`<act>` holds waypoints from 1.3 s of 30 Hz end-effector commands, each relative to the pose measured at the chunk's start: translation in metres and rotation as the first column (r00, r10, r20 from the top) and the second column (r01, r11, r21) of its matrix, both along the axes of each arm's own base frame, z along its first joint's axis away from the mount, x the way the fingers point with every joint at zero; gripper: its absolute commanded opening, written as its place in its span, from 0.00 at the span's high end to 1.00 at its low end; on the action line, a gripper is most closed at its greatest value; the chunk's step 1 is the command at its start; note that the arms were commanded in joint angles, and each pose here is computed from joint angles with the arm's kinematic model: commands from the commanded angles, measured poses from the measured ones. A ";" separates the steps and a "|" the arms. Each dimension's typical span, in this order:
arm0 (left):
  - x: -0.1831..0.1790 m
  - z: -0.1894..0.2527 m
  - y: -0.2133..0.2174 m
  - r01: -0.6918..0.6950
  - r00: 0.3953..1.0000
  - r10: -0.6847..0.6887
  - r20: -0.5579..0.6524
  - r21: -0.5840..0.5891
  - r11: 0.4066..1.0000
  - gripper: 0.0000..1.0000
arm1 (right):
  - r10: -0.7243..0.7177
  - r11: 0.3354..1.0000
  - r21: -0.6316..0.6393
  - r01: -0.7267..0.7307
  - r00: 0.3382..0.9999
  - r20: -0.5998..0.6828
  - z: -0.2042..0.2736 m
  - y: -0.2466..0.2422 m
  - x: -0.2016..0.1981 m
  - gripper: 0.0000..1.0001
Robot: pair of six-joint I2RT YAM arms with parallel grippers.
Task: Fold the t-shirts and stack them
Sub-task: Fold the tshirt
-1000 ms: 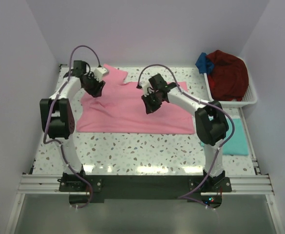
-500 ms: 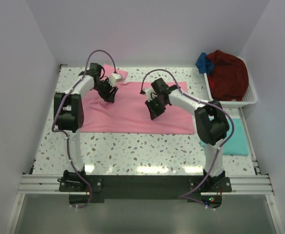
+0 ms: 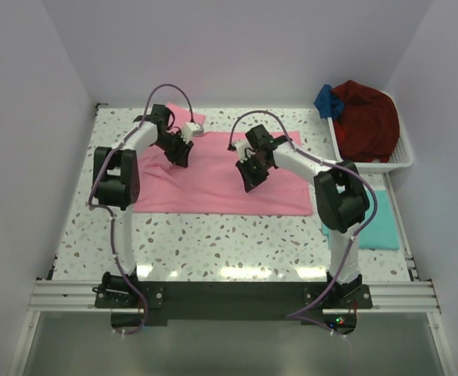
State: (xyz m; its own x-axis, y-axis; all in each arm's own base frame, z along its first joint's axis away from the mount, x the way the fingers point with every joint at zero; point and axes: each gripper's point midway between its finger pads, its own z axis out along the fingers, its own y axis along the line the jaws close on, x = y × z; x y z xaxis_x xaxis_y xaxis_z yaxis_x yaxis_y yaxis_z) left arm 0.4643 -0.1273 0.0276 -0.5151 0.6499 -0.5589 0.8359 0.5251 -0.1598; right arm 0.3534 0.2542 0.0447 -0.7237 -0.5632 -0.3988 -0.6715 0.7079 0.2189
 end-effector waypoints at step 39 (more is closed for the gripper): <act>-0.037 0.072 0.074 -0.226 0.970 0.231 0.077 -0.075 0.971 0.48 | 0.031 0.977 -0.215 -0.004 0.992 0.122 0.036 -0.086 0.022 1.00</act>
